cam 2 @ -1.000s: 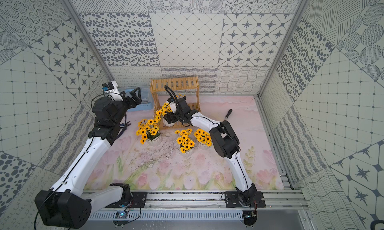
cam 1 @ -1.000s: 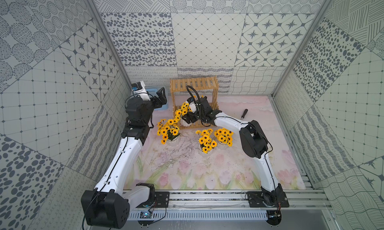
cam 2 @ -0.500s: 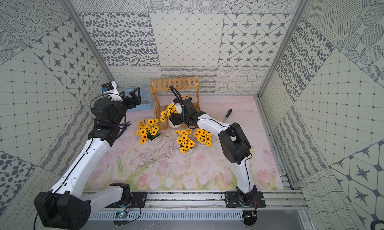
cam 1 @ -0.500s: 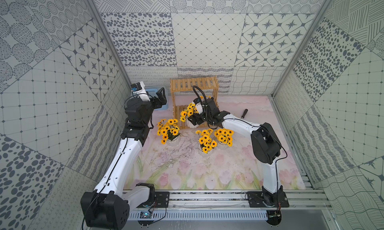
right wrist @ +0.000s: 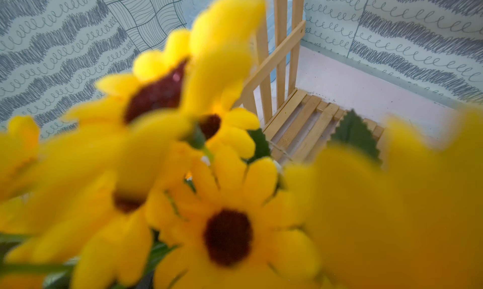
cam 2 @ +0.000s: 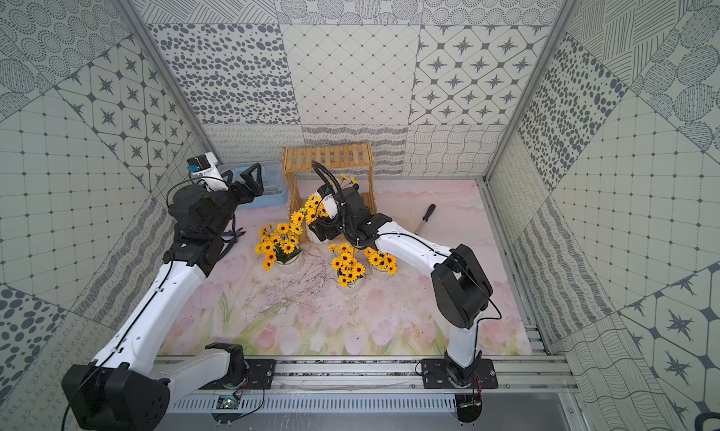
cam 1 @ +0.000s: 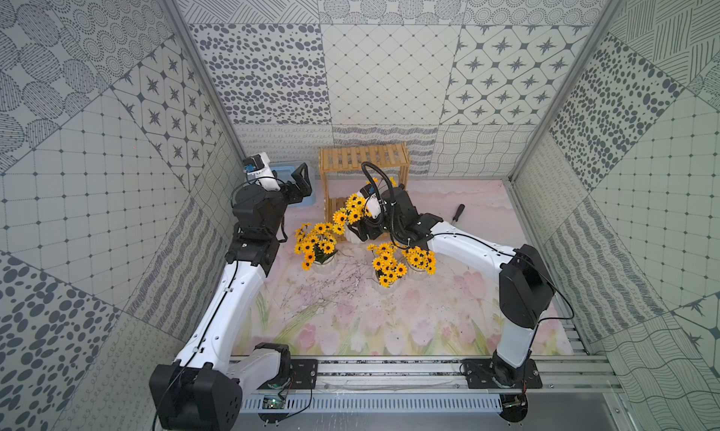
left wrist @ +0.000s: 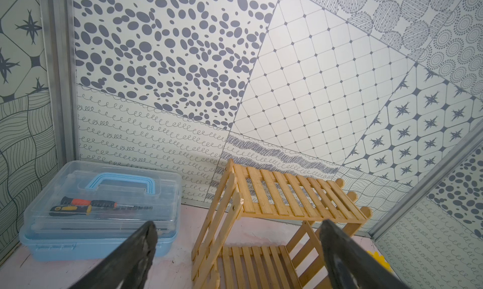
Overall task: Take the sunflower pots off the shelves
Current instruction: Place the sunflower pot at the center of the board.
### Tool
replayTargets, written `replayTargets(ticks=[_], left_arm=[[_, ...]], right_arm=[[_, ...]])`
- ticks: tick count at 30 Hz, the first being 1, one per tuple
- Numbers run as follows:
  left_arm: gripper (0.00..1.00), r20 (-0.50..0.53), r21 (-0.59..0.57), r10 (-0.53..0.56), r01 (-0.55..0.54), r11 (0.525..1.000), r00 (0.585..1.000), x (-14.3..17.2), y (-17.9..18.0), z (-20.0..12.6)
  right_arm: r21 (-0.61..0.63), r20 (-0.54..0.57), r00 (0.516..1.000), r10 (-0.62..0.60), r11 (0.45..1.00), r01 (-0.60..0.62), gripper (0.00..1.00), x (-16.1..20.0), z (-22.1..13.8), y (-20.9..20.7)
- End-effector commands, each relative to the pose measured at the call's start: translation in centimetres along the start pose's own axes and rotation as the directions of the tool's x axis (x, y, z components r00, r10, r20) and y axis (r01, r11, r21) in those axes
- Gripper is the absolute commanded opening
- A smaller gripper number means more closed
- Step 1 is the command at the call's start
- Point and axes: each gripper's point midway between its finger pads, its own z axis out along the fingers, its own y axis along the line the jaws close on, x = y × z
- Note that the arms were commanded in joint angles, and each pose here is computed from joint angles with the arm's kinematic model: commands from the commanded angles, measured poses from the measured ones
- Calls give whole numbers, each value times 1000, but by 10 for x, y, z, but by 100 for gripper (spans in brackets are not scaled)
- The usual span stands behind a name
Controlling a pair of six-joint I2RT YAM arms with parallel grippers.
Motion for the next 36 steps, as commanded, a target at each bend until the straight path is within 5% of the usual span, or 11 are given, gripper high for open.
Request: replayTargets(ticks=[1,19,36], left_arm=[[97,54,31,-2,0,1000,999,-15,-6,-5],[97,64,39,8,-11,999,998,-19,-9,-15],[97,62,24,23,-25,999,998,-20,-7,-25]], right_arm=[[-32,131,990,-44,998,48,50,-38,-26,21],[-149,34,996,-86,985,90,50,22,-33,82],[-246,-52,994,-95,966,80,50,77,3,108]])
